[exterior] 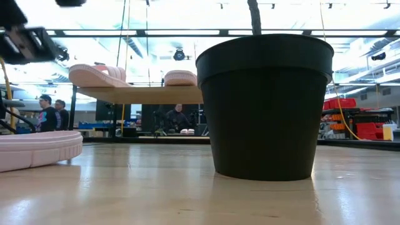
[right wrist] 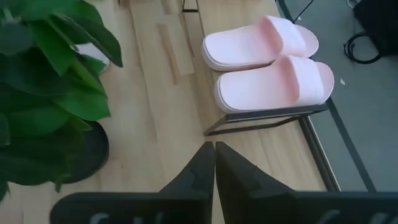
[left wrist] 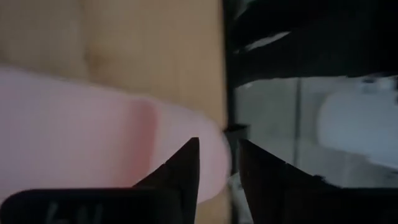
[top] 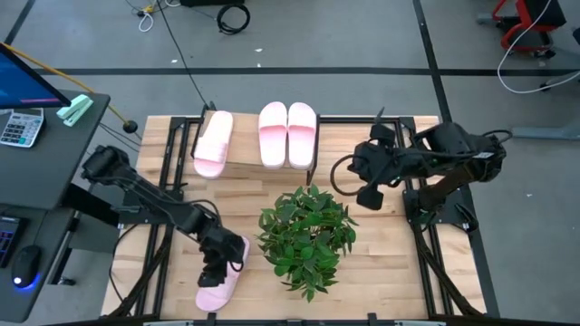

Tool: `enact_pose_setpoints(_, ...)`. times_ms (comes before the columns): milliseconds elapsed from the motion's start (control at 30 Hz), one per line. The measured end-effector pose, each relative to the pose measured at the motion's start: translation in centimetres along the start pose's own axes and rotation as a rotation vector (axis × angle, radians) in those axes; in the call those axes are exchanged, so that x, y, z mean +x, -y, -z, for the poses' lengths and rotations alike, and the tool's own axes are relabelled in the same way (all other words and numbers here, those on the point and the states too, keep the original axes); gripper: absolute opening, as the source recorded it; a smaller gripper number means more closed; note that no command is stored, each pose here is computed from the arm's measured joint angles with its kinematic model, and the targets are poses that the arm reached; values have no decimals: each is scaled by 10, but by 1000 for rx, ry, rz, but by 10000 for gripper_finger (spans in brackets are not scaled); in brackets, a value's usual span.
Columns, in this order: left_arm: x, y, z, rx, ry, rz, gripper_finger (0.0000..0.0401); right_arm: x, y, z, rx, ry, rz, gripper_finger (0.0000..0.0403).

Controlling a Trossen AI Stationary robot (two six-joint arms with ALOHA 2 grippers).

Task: Pick and place slides into the shelf
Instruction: Put the pink slide on the shelf

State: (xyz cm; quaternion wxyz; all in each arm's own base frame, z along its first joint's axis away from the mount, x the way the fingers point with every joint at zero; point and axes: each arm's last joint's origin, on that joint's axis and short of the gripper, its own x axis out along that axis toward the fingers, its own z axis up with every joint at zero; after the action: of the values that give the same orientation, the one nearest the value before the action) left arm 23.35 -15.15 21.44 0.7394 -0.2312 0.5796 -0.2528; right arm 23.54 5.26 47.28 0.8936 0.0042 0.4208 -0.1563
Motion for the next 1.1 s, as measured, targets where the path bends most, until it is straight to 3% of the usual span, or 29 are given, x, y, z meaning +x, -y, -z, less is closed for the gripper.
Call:
enact_pose_setpoints(167,5,-8,6,10,-61,-88,146,5,-5,-3,28,11,11,20)
enact_pose_setpoints(567,8,-11,8,178,-95,-114,238,25,-18,-10,32,-13,31,20)
enact_pose_setpoints(967,29,-23,6,120,-143,-166,239,27,-20,-11,25,-18,33,20)
enact_pose_setpoints(1100,36,-22,7,111,-173,-134,238,27,-19,-11,22,-20,34,20)
